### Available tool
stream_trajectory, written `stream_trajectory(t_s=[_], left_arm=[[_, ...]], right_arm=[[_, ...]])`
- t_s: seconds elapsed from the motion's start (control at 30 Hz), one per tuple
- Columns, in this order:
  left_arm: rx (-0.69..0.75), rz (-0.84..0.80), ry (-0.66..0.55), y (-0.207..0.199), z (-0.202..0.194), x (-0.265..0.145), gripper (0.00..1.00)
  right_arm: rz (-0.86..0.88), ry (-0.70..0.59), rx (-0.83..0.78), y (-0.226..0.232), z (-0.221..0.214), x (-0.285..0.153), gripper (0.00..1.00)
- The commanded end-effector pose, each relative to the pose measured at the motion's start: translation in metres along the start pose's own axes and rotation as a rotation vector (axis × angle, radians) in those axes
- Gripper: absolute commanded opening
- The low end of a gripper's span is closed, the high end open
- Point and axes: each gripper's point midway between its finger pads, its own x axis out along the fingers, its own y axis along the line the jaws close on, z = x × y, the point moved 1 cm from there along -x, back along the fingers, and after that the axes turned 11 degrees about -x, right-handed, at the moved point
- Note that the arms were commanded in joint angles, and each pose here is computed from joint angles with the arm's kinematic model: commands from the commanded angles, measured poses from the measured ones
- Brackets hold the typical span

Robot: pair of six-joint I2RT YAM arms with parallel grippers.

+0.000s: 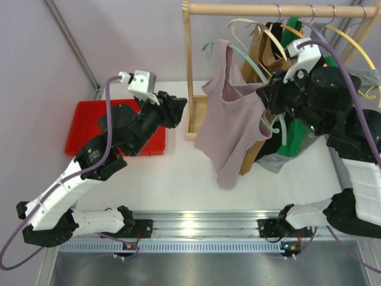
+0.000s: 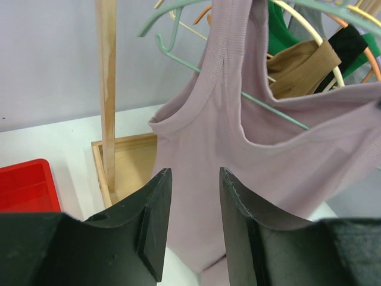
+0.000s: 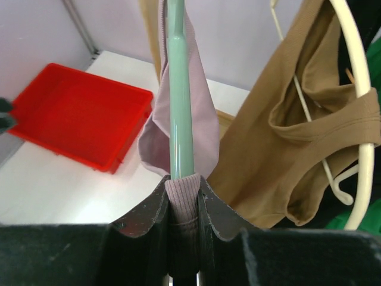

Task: Place the tank top on the hanger

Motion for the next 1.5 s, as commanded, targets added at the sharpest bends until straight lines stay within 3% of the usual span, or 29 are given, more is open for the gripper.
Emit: stream_trajectory(t_s=[0.0, 0.8, 1.1, 1.47], left_arm=[[-0.035, -0.027, -0.057, -0.004, 0.028, -0.015, 0.43], [-0.025, -0.020, -0.039, 0.008, 0.028, -0.037, 0.44], [-0.031, -0.011, -0.041, 0.014, 0.030, -0.047, 0.44], [-0.037, 0.000, -0.030, 0.018, 0.025, -0.048, 0.44]], right_arm=[[-0.044, -0.084, 0.043, -0.017, 0.026, 0.013, 0.00], [-0.042, -0.282, 0.139, -0.047, 0.085, 0.089, 0.00], [-0.076, -0.278, 0.136, -0.051, 0.083, 0.117, 0.00], [-0.084, -0.188, 0.128, -0.048, 0.050, 0.145, 0.00]])
